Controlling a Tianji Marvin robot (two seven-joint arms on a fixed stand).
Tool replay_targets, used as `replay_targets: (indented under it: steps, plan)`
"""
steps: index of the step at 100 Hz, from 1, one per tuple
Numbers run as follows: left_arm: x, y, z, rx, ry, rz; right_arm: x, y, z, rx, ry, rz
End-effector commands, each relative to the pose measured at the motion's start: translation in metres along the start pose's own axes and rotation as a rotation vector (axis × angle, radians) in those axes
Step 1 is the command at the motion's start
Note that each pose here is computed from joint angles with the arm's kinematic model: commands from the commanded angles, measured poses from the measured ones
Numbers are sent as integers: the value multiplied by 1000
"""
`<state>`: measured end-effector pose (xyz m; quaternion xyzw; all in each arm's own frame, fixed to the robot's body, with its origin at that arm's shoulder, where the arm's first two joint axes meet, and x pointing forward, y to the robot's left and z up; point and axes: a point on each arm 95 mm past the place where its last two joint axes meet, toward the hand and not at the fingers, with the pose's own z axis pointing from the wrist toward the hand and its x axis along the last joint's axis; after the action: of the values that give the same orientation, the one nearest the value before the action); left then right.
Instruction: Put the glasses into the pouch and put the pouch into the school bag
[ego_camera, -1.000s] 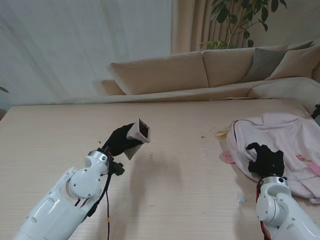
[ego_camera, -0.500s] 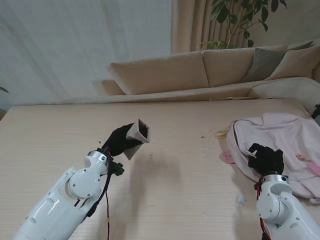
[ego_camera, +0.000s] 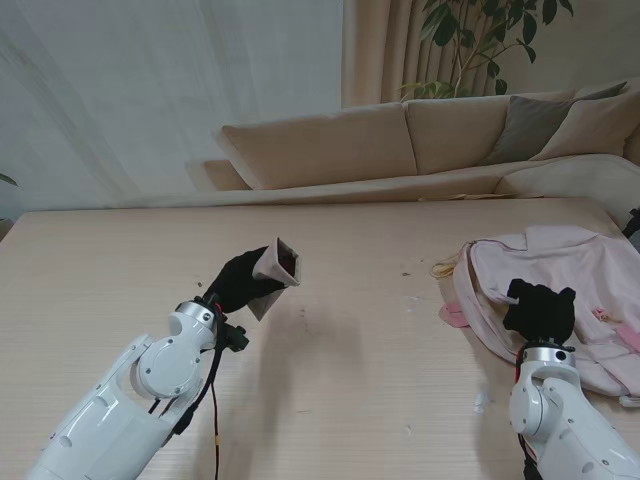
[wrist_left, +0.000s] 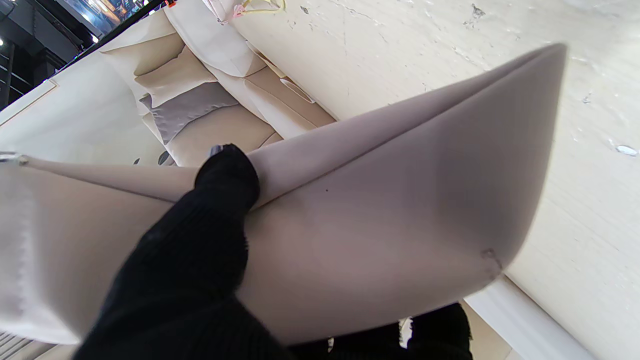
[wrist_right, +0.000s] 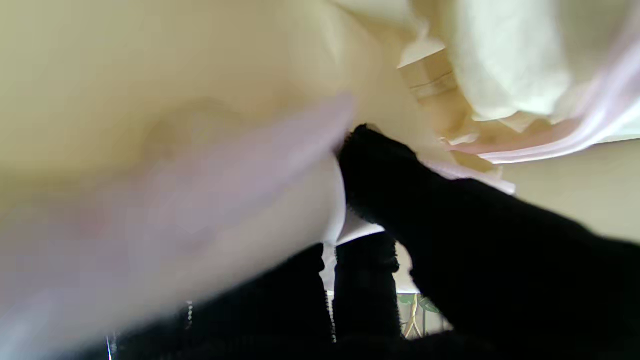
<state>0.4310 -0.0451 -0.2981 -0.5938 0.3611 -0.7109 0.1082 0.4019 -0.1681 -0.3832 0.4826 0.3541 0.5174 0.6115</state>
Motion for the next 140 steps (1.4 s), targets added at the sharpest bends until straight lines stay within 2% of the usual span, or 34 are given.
replay_targets:
  steps: [1,22,40,49,75,93,103,117,129,140]
  plan:
    - [6,2,1,-6,13,-7,2,0,3,10,6,-12]
    - [6,3,2,-3,14,-8,3,-8,2,42,9,-94]
    - [6,3,2,1,12,-9,5,-14,-1,156,-3,-129]
    - [6,3,2,1,12,-10,7,-16,-1,190,-8,-147]
    - [6,4,3,1,15,-12,9,-26,3,184,-38,-190]
    - [6,4,3,-1,14,-11,9,-34,7,203,-76,-130]
    - [5,4,3,-2,13,-9,8,-39,13,179,-54,-122]
    - [4,3,1,-3,6,-2,11,-42,20,198,-38,-123]
    - [2,1,-2,-8,-1,11,20,-44,27,218,-28,-122]
    - [-1,0,-6,-10,-11,23,37,-42,35,234,-9,-95]
